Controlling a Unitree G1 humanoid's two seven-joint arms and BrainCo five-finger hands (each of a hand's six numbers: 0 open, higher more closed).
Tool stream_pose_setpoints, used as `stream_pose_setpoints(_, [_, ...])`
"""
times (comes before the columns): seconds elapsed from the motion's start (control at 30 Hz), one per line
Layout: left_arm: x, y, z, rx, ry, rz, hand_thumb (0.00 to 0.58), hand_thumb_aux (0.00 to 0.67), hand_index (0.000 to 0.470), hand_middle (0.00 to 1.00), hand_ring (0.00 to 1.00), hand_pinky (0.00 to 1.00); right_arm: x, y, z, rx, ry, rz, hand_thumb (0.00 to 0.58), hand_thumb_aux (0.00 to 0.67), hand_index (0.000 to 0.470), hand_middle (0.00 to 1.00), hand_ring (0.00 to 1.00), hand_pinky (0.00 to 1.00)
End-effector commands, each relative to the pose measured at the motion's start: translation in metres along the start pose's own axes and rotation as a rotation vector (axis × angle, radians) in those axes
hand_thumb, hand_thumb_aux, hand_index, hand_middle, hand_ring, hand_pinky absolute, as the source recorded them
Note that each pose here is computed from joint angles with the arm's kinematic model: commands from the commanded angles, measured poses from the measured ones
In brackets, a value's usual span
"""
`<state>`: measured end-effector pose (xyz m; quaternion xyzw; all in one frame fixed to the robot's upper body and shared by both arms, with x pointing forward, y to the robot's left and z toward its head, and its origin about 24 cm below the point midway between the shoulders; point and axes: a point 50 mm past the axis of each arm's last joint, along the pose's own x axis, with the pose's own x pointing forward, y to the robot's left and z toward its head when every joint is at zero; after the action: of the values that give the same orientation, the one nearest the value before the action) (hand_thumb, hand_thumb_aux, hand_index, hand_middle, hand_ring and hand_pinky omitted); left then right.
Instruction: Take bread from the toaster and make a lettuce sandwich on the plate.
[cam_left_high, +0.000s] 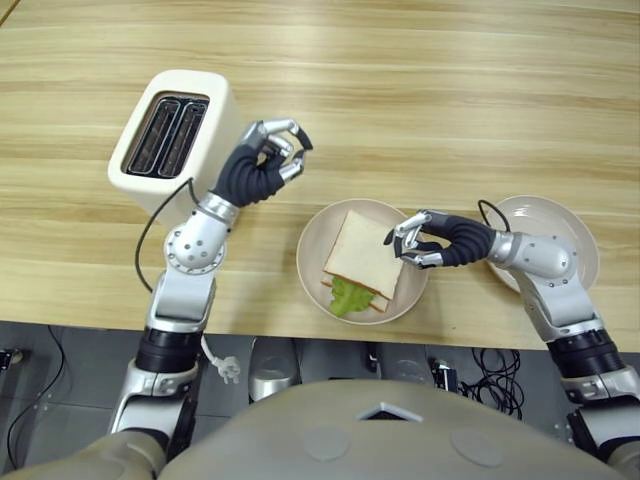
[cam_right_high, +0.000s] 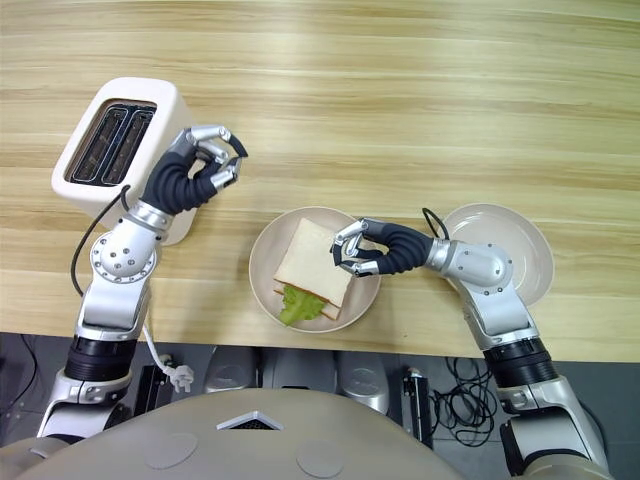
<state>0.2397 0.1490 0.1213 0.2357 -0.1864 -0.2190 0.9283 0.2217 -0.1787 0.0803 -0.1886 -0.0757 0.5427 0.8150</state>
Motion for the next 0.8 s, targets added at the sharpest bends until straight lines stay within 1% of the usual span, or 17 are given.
stream_pose_setpoints(0.03, [-0.025,-0.021,-0.006,-0.045,0.053,-0.267,0.58,0.67,0.46,1.0,1.0,1.0,-0.021,0.011,-0.018,0.071,0.143,0.077,0.58,0.67,0.46,1.0,1.0,1.0])
stream_pose_setpoints(0.17, [-0.055,-0.028,-0.025,0.003,0.21,-0.431,0.58,0.67,0.46,1.0,1.0,1.0,-0.044,0.011,-0.036,0.102,0.287,0.09,0.58,0.67,0.46,1.0,1.0,1.0])
stream_pose_setpoints(0.27, [-0.07,-0.029,-0.034,0.03,0.286,-0.488,0.58,0.67,0.46,1.0,1.0,1.0,-0.054,0.006,-0.042,0.114,0.321,0.063,0.58,0.67,0.46,1.0,1.0,1.0])
stream_pose_setpoints(0.47, [-0.079,-0.027,-0.045,0.066,0.349,-0.511,0.58,0.67,0.46,1.0,1.0,1.0,-0.059,0.004,-0.048,0.118,0.347,0.049,0.58,0.67,0.46,1.0,1.0,1.0])
stream_pose_setpoints(0.7, [-0.093,-0.035,-0.054,0.064,0.406,-0.575,0.58,0.67,0.46,1.0,1.0,1.0,-0.074,0.011,-0.056,0.153,0.429,0.081,0.58,0.67,0.46,1.0,1.0,1.0])
stream_pose_setpoints(0.8, [-0.092,-0.035,-0.057,0.069,0.406,-0.569,0.58,0.67,0.46,1.0,1.0,1.0,-0.073,0.009,-0.056,0.165,0.4,0.053,0.58,0.67,0.46,1.0,1.0,1.0])
